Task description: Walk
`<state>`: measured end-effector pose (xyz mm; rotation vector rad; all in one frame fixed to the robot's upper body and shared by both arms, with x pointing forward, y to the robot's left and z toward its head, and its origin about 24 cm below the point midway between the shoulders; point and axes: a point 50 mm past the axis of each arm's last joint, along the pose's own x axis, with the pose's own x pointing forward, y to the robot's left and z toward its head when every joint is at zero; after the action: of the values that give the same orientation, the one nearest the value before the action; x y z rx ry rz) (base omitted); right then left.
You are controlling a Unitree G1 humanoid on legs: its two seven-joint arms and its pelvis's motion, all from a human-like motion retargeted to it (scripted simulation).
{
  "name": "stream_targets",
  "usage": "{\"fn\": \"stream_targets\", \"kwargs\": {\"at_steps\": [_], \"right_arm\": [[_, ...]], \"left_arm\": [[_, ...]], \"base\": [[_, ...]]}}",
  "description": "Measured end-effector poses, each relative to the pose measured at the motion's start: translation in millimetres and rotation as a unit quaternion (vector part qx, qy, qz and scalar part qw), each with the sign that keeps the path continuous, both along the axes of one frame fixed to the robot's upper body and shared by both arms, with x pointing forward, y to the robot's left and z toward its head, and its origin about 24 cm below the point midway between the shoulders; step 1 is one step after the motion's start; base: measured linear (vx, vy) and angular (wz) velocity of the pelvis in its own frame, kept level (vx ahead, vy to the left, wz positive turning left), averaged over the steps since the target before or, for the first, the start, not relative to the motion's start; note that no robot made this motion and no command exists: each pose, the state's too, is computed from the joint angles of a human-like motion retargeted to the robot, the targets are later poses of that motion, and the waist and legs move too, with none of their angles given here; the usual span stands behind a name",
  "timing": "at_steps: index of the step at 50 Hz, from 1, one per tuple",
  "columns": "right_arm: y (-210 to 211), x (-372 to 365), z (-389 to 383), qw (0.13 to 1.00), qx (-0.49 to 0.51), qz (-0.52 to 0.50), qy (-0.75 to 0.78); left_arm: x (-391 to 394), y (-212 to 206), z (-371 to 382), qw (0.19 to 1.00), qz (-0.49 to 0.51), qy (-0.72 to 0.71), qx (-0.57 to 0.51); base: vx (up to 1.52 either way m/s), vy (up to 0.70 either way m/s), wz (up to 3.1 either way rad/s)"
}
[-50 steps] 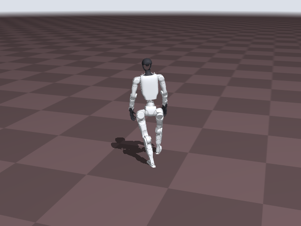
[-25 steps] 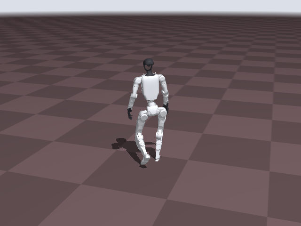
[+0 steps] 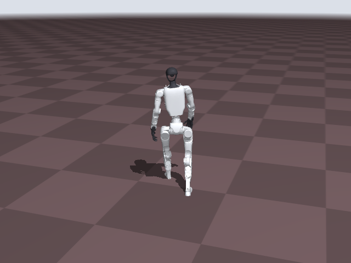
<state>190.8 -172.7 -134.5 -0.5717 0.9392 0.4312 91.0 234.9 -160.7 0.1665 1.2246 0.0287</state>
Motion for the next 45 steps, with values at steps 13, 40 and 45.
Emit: {"fn": "stream_targets", "kwargs": {"at_steps": [13, 40, 45], "right_arm": [[-39.2, -34.5, -11.1, 0.996, -0.028, -0.076, 0.042], [-38.2, -89.8, -29.9, 0.985, -0.012, -0.115, 0.131], [-46.2, -97.2, -30.3, 0.982, -0.022, -0.126, 0.137]], "left_arm": [[-13.0, 9.2, 0.3, 1.0, 0.012, -0.001, 0.002], [104.7, -4.5, 42.4, 0.98, -0.094, -0.172, 0.027], [72.2, -12.3, 23.5, 0.99, -0.071, -0.12, -0.005]], "base": [[0.48, 0.2, 0.03], [0.4, 0.01, -0.14], [0.53, -0.13, 0.0]]}}
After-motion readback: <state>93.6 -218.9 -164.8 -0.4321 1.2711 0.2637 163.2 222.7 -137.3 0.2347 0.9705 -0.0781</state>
